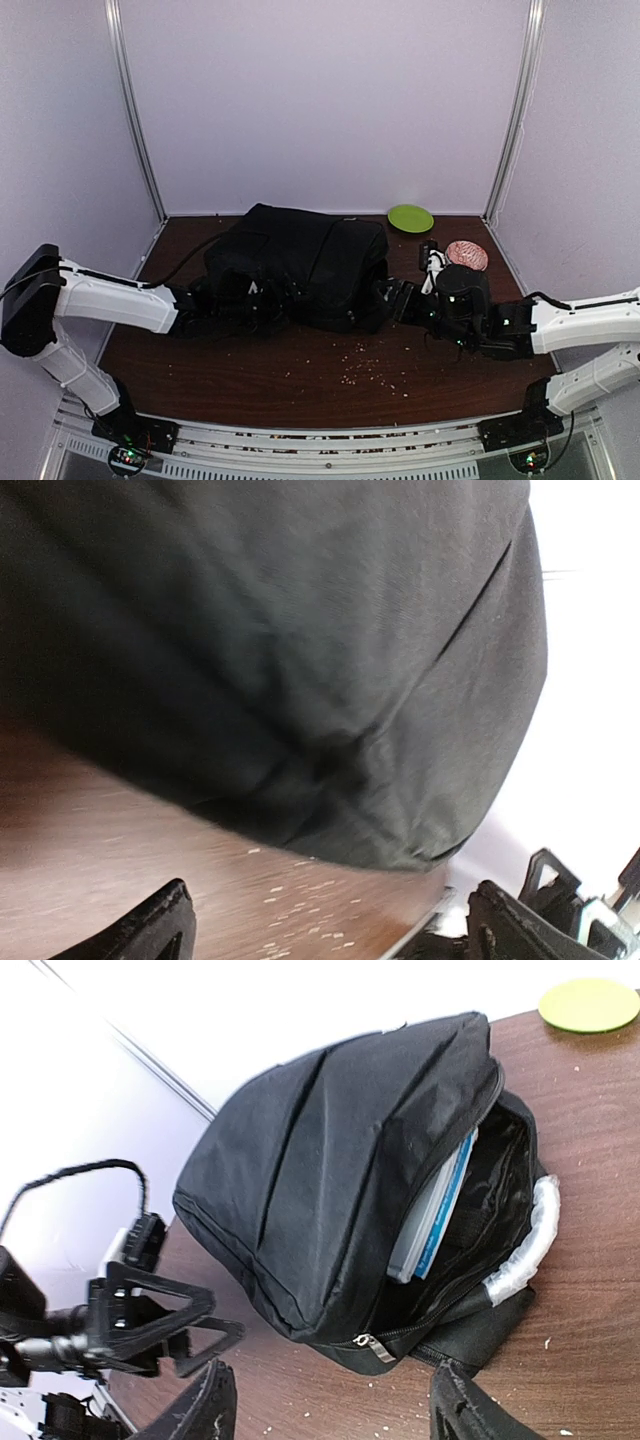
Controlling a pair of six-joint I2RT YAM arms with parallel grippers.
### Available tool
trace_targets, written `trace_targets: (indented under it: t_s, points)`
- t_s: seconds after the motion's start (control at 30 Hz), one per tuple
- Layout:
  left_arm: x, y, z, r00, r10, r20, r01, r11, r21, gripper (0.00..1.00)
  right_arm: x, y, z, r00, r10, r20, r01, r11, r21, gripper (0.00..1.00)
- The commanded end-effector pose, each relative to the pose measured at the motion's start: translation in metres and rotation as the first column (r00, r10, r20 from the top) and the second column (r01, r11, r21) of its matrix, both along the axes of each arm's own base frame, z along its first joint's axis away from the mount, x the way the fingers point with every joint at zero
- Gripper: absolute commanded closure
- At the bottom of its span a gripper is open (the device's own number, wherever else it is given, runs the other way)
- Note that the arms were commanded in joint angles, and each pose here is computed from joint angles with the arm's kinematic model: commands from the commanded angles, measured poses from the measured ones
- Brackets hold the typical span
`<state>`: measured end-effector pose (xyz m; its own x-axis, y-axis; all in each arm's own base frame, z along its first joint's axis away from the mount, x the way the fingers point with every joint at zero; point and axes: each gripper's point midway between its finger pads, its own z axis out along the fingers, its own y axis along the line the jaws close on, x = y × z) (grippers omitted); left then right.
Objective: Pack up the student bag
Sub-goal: Zip the student bag at the center of the board.
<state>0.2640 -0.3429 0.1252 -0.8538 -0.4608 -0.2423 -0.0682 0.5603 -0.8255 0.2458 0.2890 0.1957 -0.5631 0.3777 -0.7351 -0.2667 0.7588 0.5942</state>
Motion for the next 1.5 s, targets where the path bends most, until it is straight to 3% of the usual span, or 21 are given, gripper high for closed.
trace_targets:
  t_s: [0.0,0.17,0.27,0.47,0.67,0.8,1.07,1.47]
  points:
    - [0.014,-0.036,0.036,1.000,-0.002,0.007,0.004,0.978,-0.208,0.04,-0.001,-0.021,0.000,0.999,-0.043,0.008,0.043,0.999,-0.030,0.35]
    - [0.023,-0.054,0.017,0.999,-0.017,-0.039,0.009,0.981,-0.196,0.10,-0.005,-0.026,-0.006,0.999,-0.032,0.006,0.032,0.998,-0.048,0.37]
    - [0.028,-0.057,0.002,0.998,-0.004,-0.063,-0.008,0.981,-0.193,0.19,-0.009,-0.020,-0.006,1.000,0.016,0.014,-0.015,0.998,-0.069,0.38]
    - [0.037,-0.053,-0.022,0.995,0.015,-0.096,-0.031,0.986,-0.162,0.55,-0.019,-0.003,-0.022,0.992,0.126,-0.009,-0.126,0.985,-0.117,0.40]
    - [0.039,-0.033,-0.025,0.994,0.049,-0.097,-0.064,0.986,-0.154,1.00,-0.032,0.017,-0.045,0.977,0.215,0.007,-0.211,0.963,-0.165,0.41]
    - [0.031,-0.015,-0.017,0.995,0.057,-0.083,-0.066,0.991,-0.118,1.00,-0.041,0.040,-0.060,0.955,0.297,-0.026,-0.296,0.937,-0.188,0.45]
    - [0.013,0.019,-0.009,0.994,0.074,-0.075,-0.079,0.995,-0.066,1.00,-0.036,0.076,-0.078,0.943,0.329,-0.051,-0.333,0.938,-0.098,0.51]
    - [0.012,0.019,-0.007,0.996,0.051,-0.074,-0.057,0.995,-0.078,1.00,-0.028,0.119,-0.093,0.925,0.371,-0.088,-0.378,0.921,-0.097,0.52]
